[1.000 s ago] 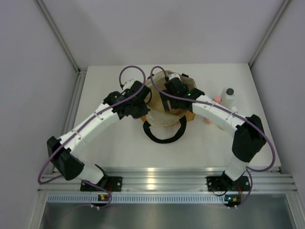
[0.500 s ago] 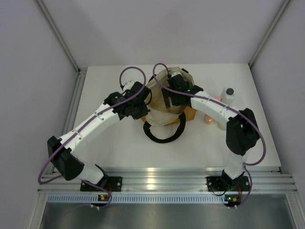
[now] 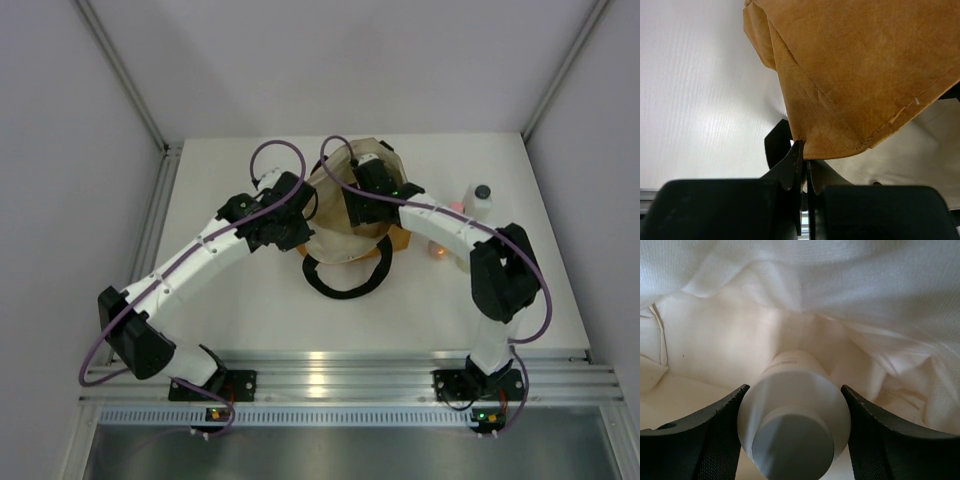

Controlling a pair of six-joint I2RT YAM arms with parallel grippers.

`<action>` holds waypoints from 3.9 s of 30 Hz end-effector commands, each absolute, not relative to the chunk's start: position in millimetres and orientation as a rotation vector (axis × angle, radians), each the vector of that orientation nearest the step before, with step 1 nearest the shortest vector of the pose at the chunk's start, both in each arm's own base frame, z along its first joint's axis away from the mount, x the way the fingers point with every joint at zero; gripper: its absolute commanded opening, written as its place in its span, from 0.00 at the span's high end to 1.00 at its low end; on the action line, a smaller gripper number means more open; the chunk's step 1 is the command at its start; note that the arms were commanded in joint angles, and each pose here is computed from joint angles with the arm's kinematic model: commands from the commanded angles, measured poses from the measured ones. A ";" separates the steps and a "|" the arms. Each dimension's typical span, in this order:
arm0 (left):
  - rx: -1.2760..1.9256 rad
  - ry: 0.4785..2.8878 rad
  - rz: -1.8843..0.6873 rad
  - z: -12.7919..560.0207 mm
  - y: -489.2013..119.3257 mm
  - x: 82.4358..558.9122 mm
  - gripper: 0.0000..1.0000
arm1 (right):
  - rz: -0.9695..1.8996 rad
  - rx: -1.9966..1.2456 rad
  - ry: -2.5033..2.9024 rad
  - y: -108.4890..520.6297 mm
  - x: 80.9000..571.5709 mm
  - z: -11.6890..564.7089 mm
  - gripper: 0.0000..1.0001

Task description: Take the personal care products out of the canvas bag

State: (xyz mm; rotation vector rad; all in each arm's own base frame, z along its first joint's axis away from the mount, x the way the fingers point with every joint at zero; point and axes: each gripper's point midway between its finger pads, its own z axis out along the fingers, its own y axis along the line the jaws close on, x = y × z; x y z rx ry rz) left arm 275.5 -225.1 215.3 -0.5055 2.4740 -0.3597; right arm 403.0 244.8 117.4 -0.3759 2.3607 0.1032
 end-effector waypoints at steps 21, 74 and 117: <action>-0.505 2.456 -0.389 222.2 -228.0 276.4 1.00 | 0.299 -0.443 1.982 284.4 390.4 283.8 1.00; -0.487 2.380 -0.434 253.5 -229.6 285.5 0.02 | 0.322 -0.346 1.952 161.3 235.5 441.7 1.00; -0.414 1.883 -0.121 403.5 -90.9 293.7 0.02 | 0.088 0.096 2.145 90.2 245.6 154.0 1.00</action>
